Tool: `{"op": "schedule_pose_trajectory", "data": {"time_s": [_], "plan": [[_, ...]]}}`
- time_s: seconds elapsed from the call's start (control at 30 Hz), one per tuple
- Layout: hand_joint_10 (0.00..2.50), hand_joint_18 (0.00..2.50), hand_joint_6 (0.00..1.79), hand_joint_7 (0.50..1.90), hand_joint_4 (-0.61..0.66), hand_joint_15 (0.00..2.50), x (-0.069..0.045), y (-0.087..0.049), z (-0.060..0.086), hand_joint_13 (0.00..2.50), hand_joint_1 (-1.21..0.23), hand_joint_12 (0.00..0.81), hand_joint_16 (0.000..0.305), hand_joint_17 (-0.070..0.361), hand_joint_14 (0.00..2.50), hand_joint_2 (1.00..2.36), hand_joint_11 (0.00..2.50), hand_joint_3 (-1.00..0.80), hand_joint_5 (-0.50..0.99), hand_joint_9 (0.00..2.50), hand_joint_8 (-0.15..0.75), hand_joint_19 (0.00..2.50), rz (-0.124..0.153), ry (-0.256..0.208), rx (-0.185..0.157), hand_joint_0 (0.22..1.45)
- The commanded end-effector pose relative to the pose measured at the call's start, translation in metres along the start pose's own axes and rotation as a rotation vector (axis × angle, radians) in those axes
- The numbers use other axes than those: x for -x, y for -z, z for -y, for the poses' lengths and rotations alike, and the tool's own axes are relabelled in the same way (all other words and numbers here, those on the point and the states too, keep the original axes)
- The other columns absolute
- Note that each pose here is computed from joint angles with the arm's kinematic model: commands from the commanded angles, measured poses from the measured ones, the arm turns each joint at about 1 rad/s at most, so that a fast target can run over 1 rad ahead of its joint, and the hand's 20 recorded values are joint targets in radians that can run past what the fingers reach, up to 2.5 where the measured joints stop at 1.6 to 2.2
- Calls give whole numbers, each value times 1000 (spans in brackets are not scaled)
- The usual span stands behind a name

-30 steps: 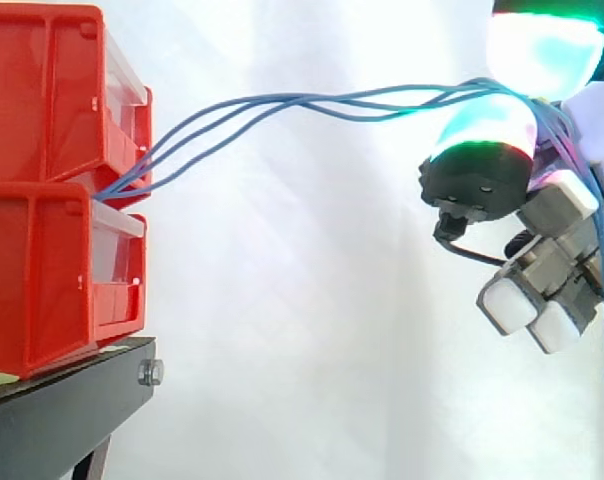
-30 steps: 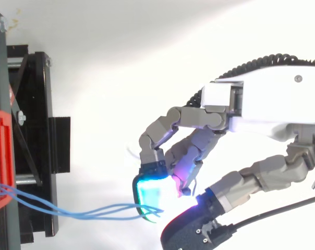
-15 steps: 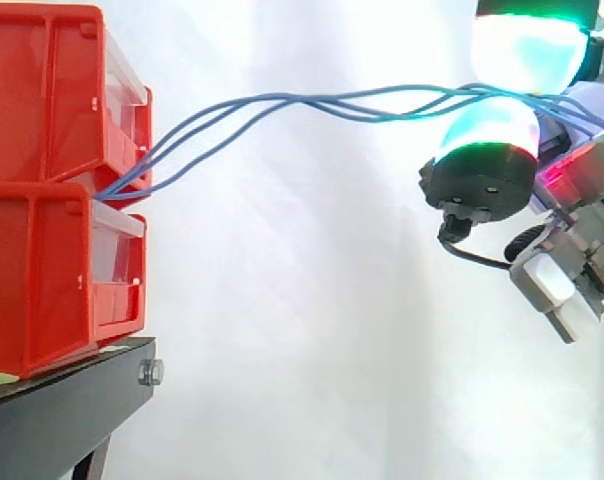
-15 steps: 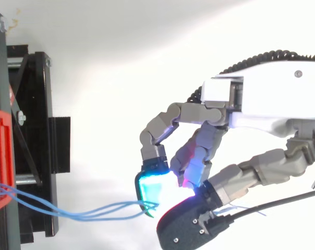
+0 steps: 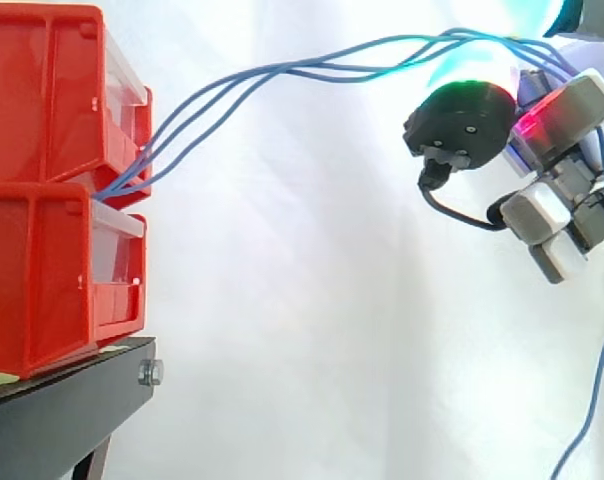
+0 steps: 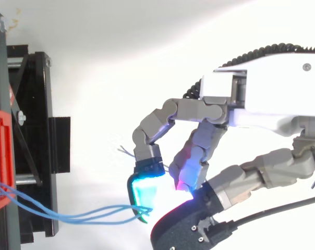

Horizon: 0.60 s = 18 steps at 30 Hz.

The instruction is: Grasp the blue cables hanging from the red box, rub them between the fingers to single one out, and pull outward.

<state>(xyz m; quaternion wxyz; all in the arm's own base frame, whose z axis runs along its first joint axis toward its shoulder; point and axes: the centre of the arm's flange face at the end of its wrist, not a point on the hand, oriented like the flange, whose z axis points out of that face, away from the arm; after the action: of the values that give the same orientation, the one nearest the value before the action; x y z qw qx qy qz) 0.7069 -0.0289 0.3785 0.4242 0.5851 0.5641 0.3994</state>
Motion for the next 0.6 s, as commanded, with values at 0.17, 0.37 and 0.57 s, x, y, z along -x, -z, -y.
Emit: {"op": "schedule_pose_trajectory", "data": {"time_s": [0.17, 0.37, 0.57], "plan": [[22, 741, 866, 1168, 47, 549, 0, 0, -1, 925, -481, 312, 44, 100, 27, 1000, 654, -500, -110, 1323, 236, 609, -1, 2, 2, 570], [23, 748, 861, 1136, 39, 543, 2, 0, -1, 929, -429, 315, 45, 100, 26, 1000, 616, -500, -107, 1322, 237, 600, 3, 15, 3, 565], [21, 746, 843, 1152, 49, 548, 4, -2, -2, 923, -464, 317, 46, 102, 26, 1000, 616, -500, -110, 1300, 237, 605, 7, 47, 20, 554]]}}
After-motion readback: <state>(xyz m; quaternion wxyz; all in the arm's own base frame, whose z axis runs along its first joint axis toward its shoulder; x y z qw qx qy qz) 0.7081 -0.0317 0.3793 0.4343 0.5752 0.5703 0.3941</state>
